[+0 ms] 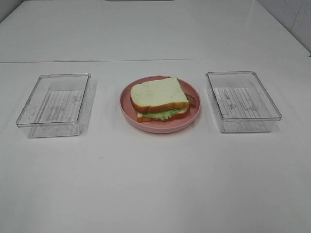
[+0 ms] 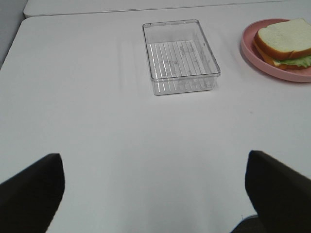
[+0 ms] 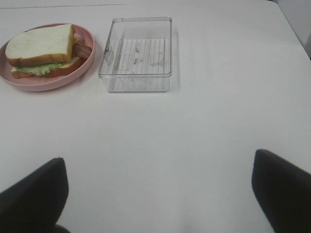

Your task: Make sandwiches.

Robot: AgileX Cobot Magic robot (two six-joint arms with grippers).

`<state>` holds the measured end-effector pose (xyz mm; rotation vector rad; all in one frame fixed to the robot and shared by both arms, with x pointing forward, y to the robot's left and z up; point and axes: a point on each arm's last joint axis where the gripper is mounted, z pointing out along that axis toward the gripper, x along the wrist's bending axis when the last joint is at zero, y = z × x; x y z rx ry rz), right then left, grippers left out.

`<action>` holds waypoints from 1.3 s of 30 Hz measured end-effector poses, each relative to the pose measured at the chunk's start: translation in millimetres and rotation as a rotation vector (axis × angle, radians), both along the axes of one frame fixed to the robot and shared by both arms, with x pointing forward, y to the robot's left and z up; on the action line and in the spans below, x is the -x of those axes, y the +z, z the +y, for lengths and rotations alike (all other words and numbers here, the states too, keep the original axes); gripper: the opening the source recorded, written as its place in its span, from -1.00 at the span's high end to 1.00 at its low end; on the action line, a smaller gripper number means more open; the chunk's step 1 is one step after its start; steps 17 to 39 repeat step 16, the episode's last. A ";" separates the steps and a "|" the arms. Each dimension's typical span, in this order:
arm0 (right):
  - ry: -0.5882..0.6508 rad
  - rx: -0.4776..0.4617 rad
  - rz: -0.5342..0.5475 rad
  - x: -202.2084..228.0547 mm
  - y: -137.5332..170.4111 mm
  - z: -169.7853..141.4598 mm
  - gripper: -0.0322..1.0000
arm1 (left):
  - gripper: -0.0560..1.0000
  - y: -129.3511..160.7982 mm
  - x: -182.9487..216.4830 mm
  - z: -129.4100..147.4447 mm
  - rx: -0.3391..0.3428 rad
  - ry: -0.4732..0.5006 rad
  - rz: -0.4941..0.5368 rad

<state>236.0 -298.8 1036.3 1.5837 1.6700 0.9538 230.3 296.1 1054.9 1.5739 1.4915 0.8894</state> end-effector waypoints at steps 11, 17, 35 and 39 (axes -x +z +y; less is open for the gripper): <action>0.000 0.000 0.000 0.0 0.0 0.0 -0.92 | -0.90 0.0 0.0 0.0 0.000 0.000 0.000; 0.000 0.000 0.000 0.0 0.0 0.0 -0.92 | -0.90 0.0 0.0 0.0 0.000 0.000 0.000; 0.000 0.000 0.000 0.0 0.0 0.0 -0.92 | -0.90 0.0 0.0 0.0 0.000 0.000 0.000; 0.000 0.000 0.000 0.0 0.0 0.0 -0.92 | -0.90 0.0 0.0 0.0 0.000 0.000 0.000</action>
